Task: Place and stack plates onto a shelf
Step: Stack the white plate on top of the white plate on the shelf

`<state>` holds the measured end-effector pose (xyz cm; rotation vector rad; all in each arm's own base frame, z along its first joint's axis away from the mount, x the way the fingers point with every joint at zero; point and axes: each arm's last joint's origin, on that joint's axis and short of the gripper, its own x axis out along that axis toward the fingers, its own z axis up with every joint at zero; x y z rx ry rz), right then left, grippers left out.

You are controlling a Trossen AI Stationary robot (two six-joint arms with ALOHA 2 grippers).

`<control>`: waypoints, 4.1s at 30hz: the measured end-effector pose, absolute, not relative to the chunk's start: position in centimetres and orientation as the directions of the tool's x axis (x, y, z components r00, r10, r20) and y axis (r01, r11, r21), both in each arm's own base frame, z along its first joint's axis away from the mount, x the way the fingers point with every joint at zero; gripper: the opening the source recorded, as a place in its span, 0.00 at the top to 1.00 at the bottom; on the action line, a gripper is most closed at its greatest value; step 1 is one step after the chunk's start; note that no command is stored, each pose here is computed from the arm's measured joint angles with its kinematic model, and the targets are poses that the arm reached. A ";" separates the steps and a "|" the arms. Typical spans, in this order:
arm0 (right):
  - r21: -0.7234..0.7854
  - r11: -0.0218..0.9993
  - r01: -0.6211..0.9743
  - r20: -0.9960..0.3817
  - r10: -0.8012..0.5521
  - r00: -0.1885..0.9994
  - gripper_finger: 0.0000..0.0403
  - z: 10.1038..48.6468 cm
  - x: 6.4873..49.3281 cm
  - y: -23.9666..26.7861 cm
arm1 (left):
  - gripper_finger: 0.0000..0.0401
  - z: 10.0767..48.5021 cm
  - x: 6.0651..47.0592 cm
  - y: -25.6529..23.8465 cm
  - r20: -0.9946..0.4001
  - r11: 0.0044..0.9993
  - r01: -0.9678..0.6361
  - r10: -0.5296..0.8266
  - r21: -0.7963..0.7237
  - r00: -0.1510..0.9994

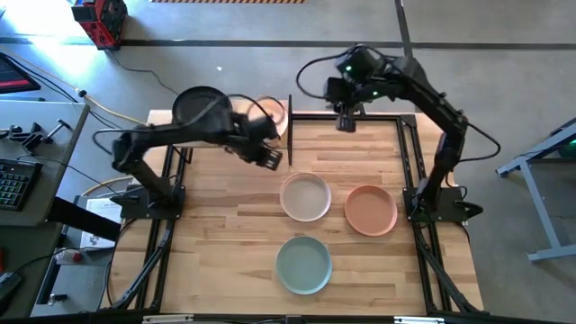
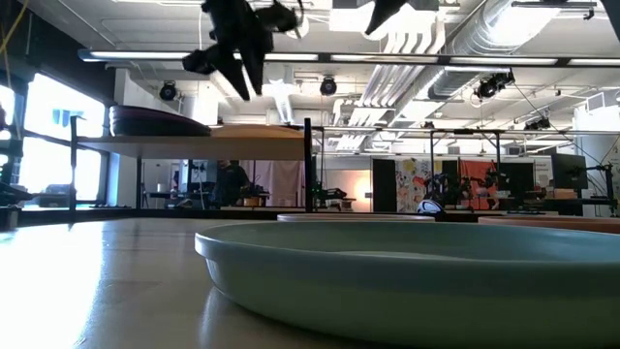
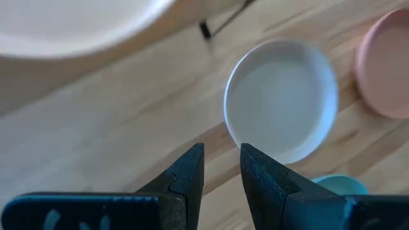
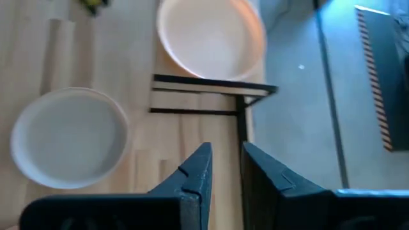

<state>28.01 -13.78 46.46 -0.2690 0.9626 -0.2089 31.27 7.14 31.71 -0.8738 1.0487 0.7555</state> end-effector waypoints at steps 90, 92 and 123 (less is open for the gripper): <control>-0.292 0.945 0.145 -0.781 -0.323 0.535 0.85 46.9 25.7 -15.9 | 0.78 16.3 39.8 4.3 -0.996 0.339 -0.937 -0.051 -0.081 0.067; -0.292 0.945 0.145 -0.781 -0.323 0.535 0.85 46.9 25.7 -15.9 | 0.78 16.7 39.6 4.3 -0.997 0.343 -0.936 -0.040 -0.072 0.063; -0.291 0.946 0.145 -0.782 -0.322 0.533 0.85 46.9 25.7 -15.9 | 0.81 15.0 39.6 5.1 -0.999 0.394 -0.919 -0.033 -0.017 0.004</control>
